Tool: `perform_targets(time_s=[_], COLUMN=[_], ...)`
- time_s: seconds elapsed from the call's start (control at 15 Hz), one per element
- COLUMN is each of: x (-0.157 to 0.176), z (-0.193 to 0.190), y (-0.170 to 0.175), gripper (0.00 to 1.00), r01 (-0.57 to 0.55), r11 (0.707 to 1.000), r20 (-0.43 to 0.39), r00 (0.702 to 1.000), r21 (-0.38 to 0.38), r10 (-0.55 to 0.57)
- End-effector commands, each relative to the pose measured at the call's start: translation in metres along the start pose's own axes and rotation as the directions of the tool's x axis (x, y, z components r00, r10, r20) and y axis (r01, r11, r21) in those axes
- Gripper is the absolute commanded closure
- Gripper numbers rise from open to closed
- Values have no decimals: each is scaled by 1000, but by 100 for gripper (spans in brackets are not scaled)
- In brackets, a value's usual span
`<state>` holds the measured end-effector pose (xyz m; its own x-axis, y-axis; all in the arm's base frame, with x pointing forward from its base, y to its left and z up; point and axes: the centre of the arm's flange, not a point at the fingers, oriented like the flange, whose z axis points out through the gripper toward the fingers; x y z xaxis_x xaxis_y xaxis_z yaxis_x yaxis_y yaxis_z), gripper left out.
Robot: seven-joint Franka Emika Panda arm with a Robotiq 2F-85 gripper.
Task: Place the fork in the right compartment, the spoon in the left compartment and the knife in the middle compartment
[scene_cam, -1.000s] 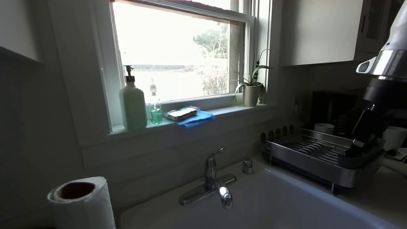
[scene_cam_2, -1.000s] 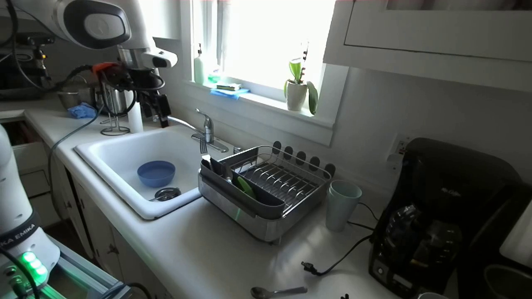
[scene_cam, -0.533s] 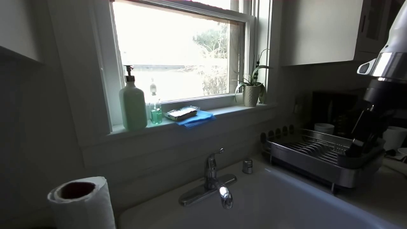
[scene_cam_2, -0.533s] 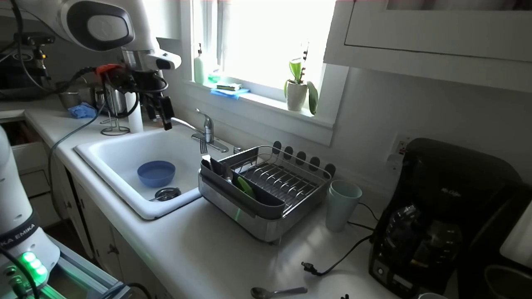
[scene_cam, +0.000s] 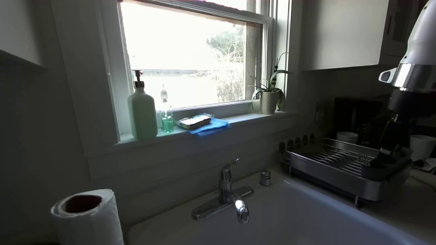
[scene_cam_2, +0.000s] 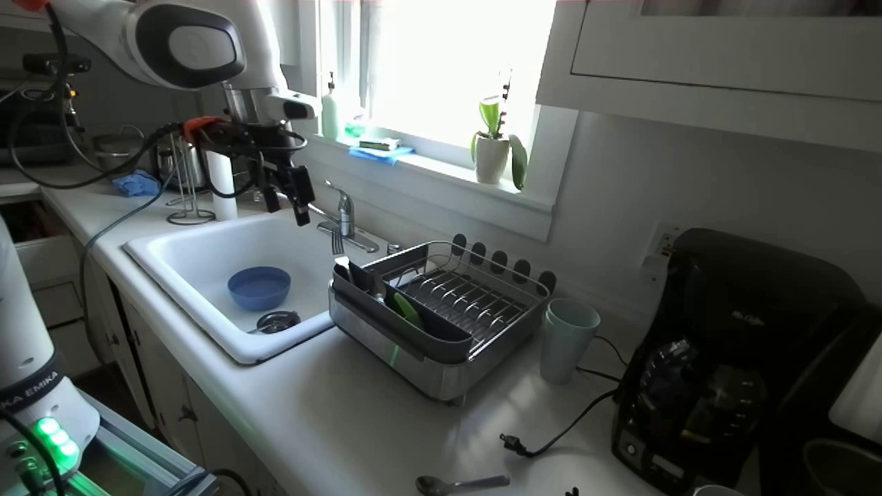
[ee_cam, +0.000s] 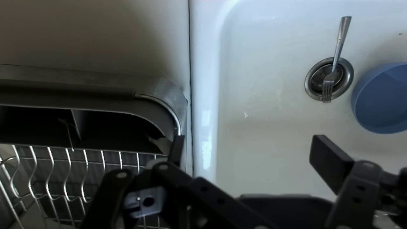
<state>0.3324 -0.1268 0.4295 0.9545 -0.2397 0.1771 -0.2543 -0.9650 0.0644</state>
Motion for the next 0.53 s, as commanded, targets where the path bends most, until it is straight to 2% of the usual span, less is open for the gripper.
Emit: perform_targets(time_s=[0.0, 0.47], x=[23, 47], z=[13, 28], y=[13, 29], gripper=[0, 0], r01=[29, 40], r11=[999, 995], r20=[18, 24], r00=[999, 999], r21=[-35, -88], r10=[-29, -38])
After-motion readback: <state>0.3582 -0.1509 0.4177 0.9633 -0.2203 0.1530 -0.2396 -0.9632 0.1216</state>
